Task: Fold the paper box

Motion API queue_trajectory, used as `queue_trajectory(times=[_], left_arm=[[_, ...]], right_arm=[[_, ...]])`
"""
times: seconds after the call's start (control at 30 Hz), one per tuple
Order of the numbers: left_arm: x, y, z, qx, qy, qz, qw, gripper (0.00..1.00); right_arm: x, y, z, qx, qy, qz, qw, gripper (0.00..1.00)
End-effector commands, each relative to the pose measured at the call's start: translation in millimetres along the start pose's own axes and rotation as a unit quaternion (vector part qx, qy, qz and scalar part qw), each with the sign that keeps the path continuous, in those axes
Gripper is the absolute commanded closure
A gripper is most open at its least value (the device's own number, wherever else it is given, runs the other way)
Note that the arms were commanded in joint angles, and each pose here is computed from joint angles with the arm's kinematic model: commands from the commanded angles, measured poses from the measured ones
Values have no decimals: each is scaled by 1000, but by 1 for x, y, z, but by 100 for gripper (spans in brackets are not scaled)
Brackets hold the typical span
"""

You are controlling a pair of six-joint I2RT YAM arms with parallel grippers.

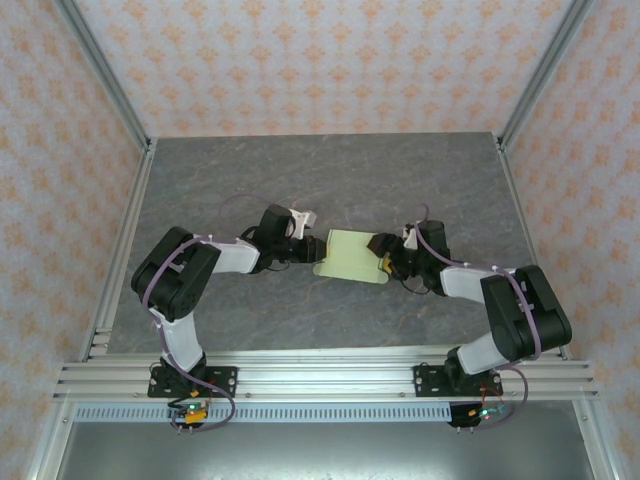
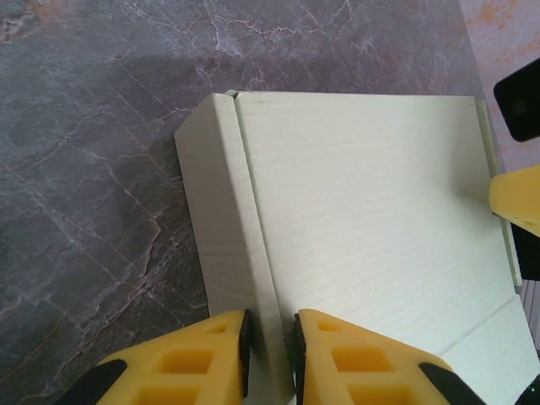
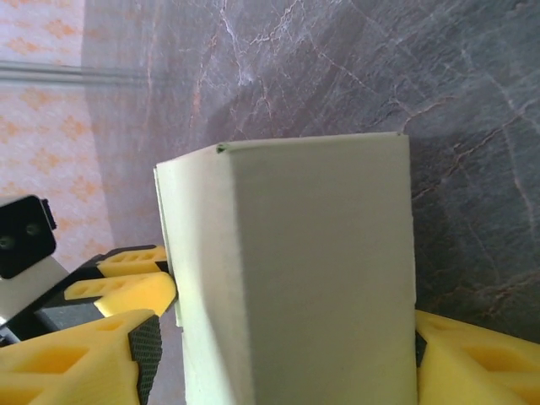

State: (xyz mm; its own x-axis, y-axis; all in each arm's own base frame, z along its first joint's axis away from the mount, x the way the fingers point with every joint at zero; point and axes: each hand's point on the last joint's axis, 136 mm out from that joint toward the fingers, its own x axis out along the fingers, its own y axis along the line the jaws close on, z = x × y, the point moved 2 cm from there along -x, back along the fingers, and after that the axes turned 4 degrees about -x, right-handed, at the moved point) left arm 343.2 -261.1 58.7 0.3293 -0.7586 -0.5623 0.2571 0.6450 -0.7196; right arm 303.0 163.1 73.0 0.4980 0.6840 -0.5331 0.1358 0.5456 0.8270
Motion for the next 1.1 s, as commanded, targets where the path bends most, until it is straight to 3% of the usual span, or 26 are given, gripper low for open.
queue_trajectory(times=[0.0, 0.33, 0.57, 0.73, 0.8, 0.9, 0.93, 0.97, 1.07], left_arm=[[2, 45, -35, -47, 41, 79, 995, 78], [-13, 13, -13, -6, -5, 42, 999, 64], [-18, -3, -10, 19, -6, 23, 1000, 50], [-41, -42, -1, 101, -34, -6, 994, 39], [-58, -56, 7, 145, -75, 0, 987, 35], [-88, -75, 10, 250, -171, 29, 953, 25], [-98, -84, 11, 301, -204, 40, 931, 23], [-104, -88, 6, 346, -226, 52, 909, 2], [-97, -86, -10, 476, -219, 118, 843, 0]], right_arm=[[-1, 17, 9, 19, -27, 43, 999, 30], [-10, 21, 13, 50, -63, 36, 996, 42], [-4, 24, 11, 77, -56, 30, 995, 50], [1, 21, 8, 98, -41, 22, 994, 56], [2, 21, 8, 105, -37, 18, 994, 58], [1, 20, 6, 116, -32, 9, 993, 58], [1, 20, 6, 119, -31, 7, 992, 58], [1, 19, 6, 123, -32, 4, 992, 57], [2, 12, 4, 129, -26, -13, 991, 57]])
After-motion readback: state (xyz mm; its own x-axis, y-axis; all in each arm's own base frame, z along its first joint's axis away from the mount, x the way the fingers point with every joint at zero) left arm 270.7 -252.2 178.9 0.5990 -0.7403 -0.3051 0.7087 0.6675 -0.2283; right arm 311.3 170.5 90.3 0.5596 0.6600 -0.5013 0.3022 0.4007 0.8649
